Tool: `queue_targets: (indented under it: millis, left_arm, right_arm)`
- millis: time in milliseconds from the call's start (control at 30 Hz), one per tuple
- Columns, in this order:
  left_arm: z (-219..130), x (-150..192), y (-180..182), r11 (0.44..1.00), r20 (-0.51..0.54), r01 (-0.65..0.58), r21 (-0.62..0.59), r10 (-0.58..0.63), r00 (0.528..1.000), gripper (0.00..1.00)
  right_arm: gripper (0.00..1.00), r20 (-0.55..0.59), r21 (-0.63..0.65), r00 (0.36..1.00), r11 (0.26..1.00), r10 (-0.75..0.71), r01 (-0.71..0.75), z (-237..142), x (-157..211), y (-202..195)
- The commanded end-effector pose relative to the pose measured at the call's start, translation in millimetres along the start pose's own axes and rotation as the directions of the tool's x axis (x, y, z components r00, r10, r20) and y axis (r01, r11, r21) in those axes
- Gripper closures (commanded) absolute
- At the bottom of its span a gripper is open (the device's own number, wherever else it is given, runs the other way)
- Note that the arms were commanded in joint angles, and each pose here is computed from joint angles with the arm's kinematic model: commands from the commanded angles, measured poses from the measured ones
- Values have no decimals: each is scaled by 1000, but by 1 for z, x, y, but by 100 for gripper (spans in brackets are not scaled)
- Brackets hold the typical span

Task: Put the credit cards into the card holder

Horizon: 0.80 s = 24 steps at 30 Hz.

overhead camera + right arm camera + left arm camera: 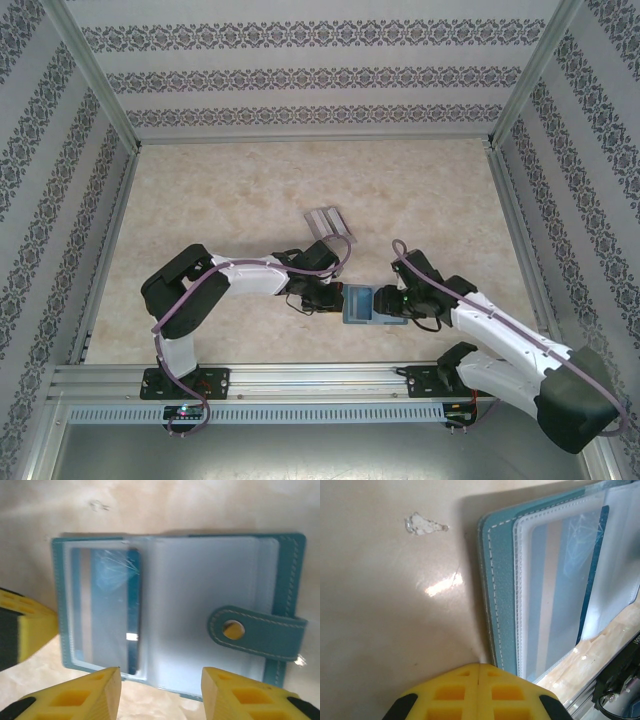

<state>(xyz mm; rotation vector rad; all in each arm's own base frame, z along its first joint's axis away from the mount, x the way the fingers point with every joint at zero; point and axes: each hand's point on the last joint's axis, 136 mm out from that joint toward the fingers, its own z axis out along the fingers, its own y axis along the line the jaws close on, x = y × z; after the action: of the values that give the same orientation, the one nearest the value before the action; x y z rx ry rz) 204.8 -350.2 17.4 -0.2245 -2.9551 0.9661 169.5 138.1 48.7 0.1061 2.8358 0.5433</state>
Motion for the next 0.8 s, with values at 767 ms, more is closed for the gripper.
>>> queue_targets:
  millis: [767]
  left_arm:
    - [-11, -1, 23, 998, 57, 27, -58, -24, 998, 96]
  right_arm:
    - [63, -42, -189, 989, 973, -144, 134, 27, 4, 60]
